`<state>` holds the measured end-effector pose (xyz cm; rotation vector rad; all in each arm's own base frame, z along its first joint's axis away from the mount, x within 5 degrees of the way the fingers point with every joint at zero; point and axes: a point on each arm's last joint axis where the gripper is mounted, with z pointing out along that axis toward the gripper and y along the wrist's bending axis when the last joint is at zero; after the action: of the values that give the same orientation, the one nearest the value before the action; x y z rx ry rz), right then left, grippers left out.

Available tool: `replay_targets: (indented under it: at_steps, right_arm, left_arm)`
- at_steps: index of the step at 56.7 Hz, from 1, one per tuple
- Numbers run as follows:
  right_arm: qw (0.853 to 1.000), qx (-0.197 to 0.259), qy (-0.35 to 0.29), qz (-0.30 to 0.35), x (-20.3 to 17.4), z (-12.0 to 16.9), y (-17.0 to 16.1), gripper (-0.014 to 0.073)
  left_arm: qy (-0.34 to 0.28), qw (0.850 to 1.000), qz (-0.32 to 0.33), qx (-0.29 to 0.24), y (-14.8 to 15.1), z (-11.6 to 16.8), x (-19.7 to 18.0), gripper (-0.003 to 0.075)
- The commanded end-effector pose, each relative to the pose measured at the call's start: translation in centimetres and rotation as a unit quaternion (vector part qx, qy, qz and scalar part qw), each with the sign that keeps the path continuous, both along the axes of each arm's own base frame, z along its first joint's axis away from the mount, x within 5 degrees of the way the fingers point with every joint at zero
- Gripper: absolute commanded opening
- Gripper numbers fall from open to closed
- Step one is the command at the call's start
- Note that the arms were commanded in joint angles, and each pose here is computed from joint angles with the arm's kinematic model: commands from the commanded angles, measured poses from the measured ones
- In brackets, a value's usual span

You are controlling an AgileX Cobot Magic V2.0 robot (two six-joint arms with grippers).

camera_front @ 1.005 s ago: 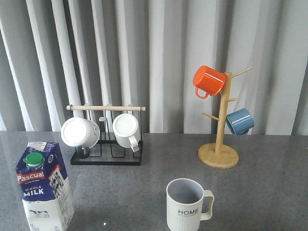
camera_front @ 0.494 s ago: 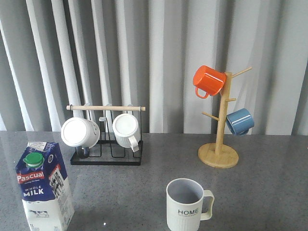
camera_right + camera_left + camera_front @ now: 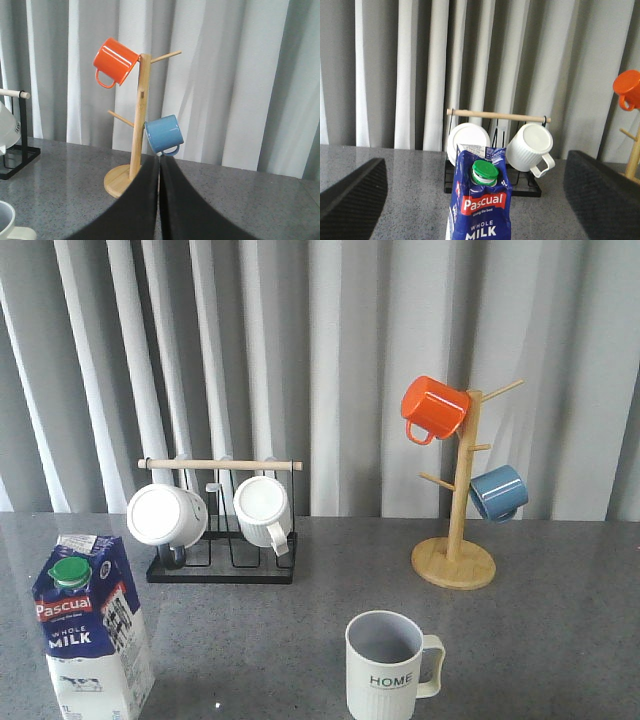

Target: Place milk next to cup

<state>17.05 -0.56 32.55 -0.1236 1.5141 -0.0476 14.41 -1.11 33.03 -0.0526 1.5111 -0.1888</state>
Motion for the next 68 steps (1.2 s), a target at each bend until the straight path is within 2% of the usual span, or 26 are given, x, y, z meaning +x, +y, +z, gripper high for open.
replay_targets:
  at_steps: [1, 8, 18, 26, 32, 61, 68]
  right_arm:
    - [0.999, -0.004, -0.042, 0.013, 0.0, 1.5, 0.2, -0.0008]
    - [0.999, -0.004, -0.042, 0.013, 0.0, 1.5, 0.2, -0.0008]
    - [0.999, -0.004, -0.042, 0.013, 0.0, 1.5, 0.2, -0.0008]
    - [0.999, -0.004, -0.042, 0.013, 0.0, 1.5, 0.2, -0.0008]
    - [0.999, -0.004, -0.042, 0.013, 0.0, 1.5, 0.2, -0.0008]
    - [0.999, -0.004, -0.042, 0.013, 0.0, 1.5, 0.2, -0.0008]
    - [0.999, -0.004, -0.042, 0.013, 0.0, 1.5, 0.2, -0.0008]
  left_arm:
    - [-0.024, 0.999, -0.009, -0.024, -0.3, 1.4, 2.6, 0.0727]
    - [-0.027, 0.999, -0.014, -0.031, -0.6, 1.9, 5.4, 0.0724]
    - [-0.048, 0.998, -0.044, -0.001, -1.8, 2.3, 8.5, 0.0722]
    - [-0.030, 0.998, -0.058, 0.011, -2.5, 1.3, 10.6, 0.0722]
    - [-0.021, 0.998, -0.064, -0.002, -2.8, 0.1, 12.0, 0.0722]
    - [0.058, 0.996, -0.062, -0.009, -3.0, -4.1, 14.7, 0.0716]
    - [0.077, 0.995, -0.061, -0.011, -3.1, -5.1, 15.2, 0.0692]
